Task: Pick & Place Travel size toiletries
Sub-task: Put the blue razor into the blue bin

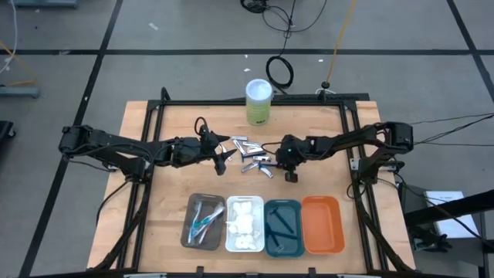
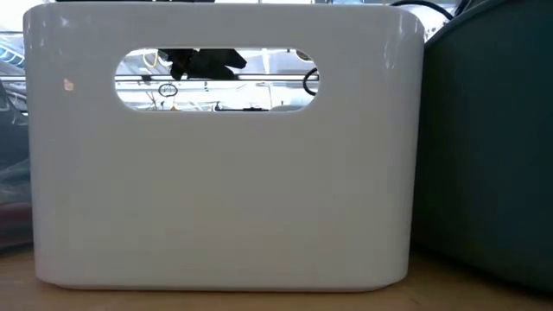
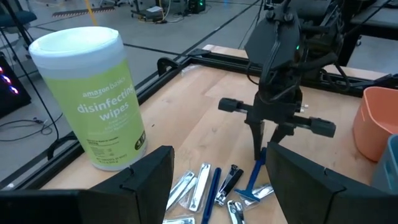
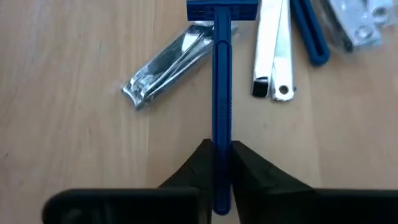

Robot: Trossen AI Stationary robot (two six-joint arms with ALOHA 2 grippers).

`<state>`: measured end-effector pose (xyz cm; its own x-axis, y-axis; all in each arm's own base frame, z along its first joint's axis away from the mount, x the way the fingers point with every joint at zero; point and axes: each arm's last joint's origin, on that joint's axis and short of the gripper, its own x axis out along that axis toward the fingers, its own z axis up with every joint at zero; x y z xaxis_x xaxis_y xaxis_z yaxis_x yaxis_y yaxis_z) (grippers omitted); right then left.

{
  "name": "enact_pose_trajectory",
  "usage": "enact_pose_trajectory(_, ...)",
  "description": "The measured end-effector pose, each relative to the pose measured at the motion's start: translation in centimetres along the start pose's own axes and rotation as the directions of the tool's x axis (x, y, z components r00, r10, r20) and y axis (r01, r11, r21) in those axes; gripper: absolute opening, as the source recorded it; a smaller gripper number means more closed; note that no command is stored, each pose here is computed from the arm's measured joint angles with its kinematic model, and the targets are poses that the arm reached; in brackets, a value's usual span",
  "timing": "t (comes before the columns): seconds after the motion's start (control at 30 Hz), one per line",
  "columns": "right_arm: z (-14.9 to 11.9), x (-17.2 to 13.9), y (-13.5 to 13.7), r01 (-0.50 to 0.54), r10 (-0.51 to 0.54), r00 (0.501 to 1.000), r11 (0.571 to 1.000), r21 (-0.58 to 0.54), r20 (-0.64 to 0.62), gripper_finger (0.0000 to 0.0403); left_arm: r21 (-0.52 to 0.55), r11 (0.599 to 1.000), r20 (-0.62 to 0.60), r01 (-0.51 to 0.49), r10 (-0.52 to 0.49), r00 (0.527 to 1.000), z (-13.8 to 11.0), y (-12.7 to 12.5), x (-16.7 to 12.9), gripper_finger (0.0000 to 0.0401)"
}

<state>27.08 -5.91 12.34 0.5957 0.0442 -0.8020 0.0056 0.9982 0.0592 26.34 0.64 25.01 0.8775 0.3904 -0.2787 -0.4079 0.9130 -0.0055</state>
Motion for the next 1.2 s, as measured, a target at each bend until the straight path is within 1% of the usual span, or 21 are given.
enact_pose_trajectory(0.03,0.0,-0.1,0.0,0.001,-0.001,1.000,1.000,-0.009,0.004,0.0021,0.000,1.000,0.000,0.000,0.000,1.000,0.0,0.0,0.0,0.0251)
enact_pose_trajectory(0.2,0.6,-0.7,0.1,0.008,-0.008,0.999,1.000,-0.006,0.049,0.0025,0.000,1.000,0.000,0.000,0.000,1.000,0.0,0.0,0.0,0.0251)
enact_pose_trajectory(0.27,0.9,-1.4,0.3,0.009,-0.008,0.998,1.000,-0.012,0.070,0.0022,0.000,1.000,0.000,0.000,0.000,1.000,0.0,0.0,0.0,0.0251)
enact_pose_trajectory(0.4,2.2,-3.8,1.3,0.003,0.004,0.985,0.999,-0.044,0.172,0.0021,0.000,1.000,0.001,0.000,0.000,1.000,0.0,0.0,0.0,0.0251)
enact_pose_trajectory(0.43,2.5,-4.6,1.6,-0.009,0.019,0.979,0.999,-0.053,0.202,0.0021,0.000,1.000,0.002,0.000,0.000,1.000,0.0,0.0,0.0,0.0251)
enact_pose_trajectory(0.5,3.0,-6.1,2.6,-0.085,0.102,0.961,0.993,-0.076,0.258,0.0021,0.000,1.000,0.002,0.000,0.000,1.000,0.0,0.0,0.0,0.0251)
enact_pose_trajectory(0.57,3.6,-7.5,3.8,-0.193,0.217,0.923,0.975,-0.108,0.317,0.0024,-0.001,1.000,0.002,-0.001,0.001,1.000,0.0,0.0,0.0,0.0251)
enact_pose_trajectory(0.67,3.9,-9.1,5.9,-0.338,0.373,0.860,0.927,-0.161,0.347,0.0027,-0.001,1.000,0.002,-0.001,0.001,1.000,0.0,0.0,0.0,0.0251)
enact_pose_trajectory(0.77,3.9,-10.0,8.1,-0.463,0.509,0.798,0.860,-0.214,0.323,0.0022,-0.001,1.000,0.003,0.000,0.000,1.000,0.0,0.0,0.0,0.0251)
enact_pose_trajectory(0.87,3.4,-10.0,10.3,-0.567,0.608,0.750,0.794,-0.220,0.260,0.0022,-0.001,1.000,0.003,0.000,0.000,1.000,0.0,0.0,0.0,0.0251)
enact_pose_trajectory(1.03,1.8,-8.8,13.3,-0.653,0.678,0.721,0.734,-0.187,0.144,0.0036,-0.015,1.000,0.003,0.000,0.000,1.000,0.0,0.0,0.0,0.0251)
enact_pose_trajectory(1.1,1.5,-8.3,14.1,-0.666,0.693,0.706,0.719,-0.196,0.142,0.0042,-0.025,1.000,0.003,0.000,0.000,1.000,0.0,0.0,0.0,0.0251)
enact_pose_trajectory(1.13,1.4,-8.2,14.4,-0.661,0.689,0.707,0.723,-0.199,0.156,0.0046,-0.025,1.000,0.003,0.000,0.000,1.000,0.0,0.0,0.0,0.0251)
enact_pose_trajectory(1.2,1.4,-7.8,14.8,-0.636,0.664,0.721,0.747,-0.194,0.198,0.0053,-0.027,1.000,0.007,0.000,0.000,1.000,0.1,0.0,0.0,0.0251)
